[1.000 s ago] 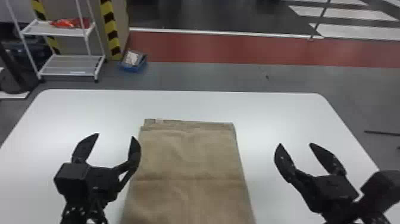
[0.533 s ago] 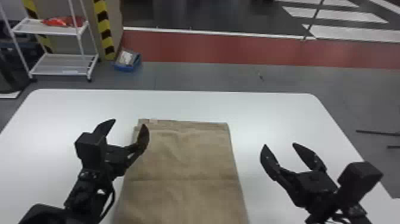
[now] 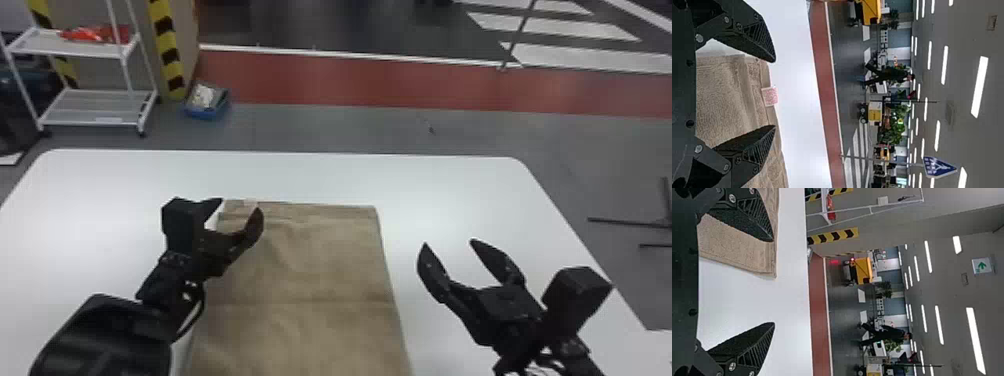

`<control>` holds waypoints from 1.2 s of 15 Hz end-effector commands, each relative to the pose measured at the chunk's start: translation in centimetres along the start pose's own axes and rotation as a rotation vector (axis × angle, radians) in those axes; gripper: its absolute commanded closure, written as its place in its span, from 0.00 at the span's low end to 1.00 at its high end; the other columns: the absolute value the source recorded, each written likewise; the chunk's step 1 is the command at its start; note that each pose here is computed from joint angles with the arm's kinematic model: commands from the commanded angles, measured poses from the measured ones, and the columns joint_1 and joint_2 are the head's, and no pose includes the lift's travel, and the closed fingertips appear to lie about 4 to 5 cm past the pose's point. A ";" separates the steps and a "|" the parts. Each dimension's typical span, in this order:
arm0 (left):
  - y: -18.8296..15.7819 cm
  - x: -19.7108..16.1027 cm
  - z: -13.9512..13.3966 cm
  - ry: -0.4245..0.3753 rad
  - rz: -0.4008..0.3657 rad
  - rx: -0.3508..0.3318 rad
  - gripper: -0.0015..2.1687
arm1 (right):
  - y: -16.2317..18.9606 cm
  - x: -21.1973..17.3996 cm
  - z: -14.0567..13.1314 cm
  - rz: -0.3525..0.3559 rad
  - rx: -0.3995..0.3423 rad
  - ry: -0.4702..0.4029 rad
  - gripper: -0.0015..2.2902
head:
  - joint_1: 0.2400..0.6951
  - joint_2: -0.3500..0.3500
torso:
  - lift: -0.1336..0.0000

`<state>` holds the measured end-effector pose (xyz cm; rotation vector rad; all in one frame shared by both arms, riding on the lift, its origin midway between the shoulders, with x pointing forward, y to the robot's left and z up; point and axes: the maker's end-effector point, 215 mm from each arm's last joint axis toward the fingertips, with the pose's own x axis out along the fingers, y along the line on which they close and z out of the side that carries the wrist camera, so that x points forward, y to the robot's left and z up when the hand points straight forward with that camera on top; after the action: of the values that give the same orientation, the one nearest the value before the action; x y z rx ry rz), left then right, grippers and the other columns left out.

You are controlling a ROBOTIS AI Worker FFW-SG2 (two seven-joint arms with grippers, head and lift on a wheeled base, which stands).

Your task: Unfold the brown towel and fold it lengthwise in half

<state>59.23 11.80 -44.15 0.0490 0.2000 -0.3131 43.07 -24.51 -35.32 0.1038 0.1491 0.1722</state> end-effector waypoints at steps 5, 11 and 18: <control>1.3 0.1 -2.3 0.046 0.021 0.005 0.16 | 0.5 -0.1 0.2 0.014 -0.008 0.005 0.06 | 1.00 0.32 | 0.11; 1.2 -0.1 -2.3 0.044 -0.001 -0.002 0.37 | 0.8 0.0 0.1 0.023 -0.009 0.024 0.06 | 1.00 0.34 | 0.11; 0.0 -2.3 -1.4 0.035 -0.011 -0.017 0.69 | 0.8 0.1 0.4 0.026 -0.011 0.021 0.06 | 1.00 0.33 | 0.11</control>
<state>57.61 12.73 -45.72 0.0448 0.2365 -0.3193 43.03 -23.83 -34.98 0.0920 0.1703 0.1997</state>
